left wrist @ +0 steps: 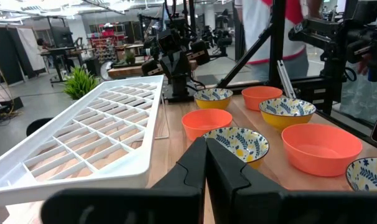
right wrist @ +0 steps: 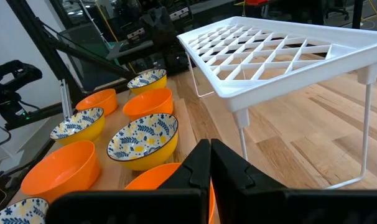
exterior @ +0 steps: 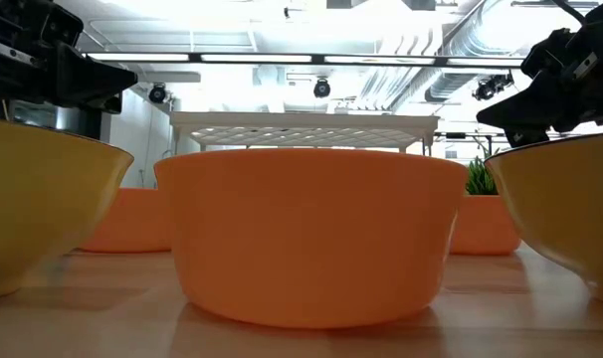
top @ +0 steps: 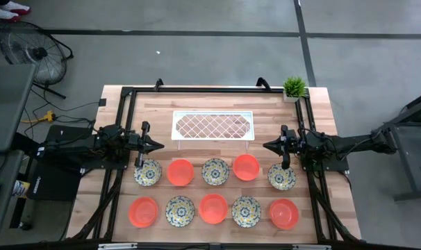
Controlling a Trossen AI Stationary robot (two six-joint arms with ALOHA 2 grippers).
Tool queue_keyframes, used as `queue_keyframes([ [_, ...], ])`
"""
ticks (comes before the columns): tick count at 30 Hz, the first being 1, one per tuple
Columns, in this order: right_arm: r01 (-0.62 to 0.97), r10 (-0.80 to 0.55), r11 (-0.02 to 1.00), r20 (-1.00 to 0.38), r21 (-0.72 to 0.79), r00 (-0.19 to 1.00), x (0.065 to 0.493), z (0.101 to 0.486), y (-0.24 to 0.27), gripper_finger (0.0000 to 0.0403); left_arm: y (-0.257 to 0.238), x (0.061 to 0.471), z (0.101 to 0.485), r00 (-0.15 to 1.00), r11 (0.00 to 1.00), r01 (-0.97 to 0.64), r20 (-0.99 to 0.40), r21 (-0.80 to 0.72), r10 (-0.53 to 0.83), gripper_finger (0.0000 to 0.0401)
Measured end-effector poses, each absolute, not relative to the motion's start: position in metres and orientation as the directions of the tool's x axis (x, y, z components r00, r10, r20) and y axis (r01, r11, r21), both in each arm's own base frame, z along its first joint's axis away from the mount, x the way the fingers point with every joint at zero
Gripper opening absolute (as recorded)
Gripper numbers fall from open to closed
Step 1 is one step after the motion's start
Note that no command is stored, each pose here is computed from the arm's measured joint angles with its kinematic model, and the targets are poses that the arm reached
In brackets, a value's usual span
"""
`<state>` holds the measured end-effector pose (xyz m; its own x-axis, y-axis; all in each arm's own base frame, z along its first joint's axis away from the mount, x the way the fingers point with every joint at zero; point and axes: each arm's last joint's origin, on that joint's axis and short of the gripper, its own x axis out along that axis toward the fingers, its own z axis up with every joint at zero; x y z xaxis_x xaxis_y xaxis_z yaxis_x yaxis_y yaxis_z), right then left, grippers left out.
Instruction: Pick & Place Mini bowls
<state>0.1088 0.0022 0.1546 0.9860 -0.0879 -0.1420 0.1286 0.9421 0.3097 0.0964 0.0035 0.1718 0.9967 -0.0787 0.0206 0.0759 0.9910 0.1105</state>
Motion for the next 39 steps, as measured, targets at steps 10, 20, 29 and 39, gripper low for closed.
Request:
queue_keyframes([
  [10,0.129,-0.088,0.942,-0.142,0.31,0.986,0.109,0.155,0.002,0.0,0.003,0.096,0.172,0.997,0.991,0.076,0.021,0.11,-0.079,0.0],
  [20,0.128,-0.082,0.919,-0.136,0.372,0.987,0.109,0.155,0.002,0.0,0.003,0.096,0.172,0.997,0.991,0.076,0.021,0.11,-0.079,0.0],
  [29,0.05,0.019,0.863,-0.131,0.502,0.991,0.109,0.157,0.005,0.0,0.003,0.096,0.172,0.997,0.991,0.076,0.021,0.11,-0.079,0.0],
  [39,0.217,-0.008,0.848,-0.396,0.485,0.918,0.1,0.188,0.004,0.0001,0.003,0.096,0.172,0.997,0.991,0.076,0.02,0.111,-0.079,0.0],
])
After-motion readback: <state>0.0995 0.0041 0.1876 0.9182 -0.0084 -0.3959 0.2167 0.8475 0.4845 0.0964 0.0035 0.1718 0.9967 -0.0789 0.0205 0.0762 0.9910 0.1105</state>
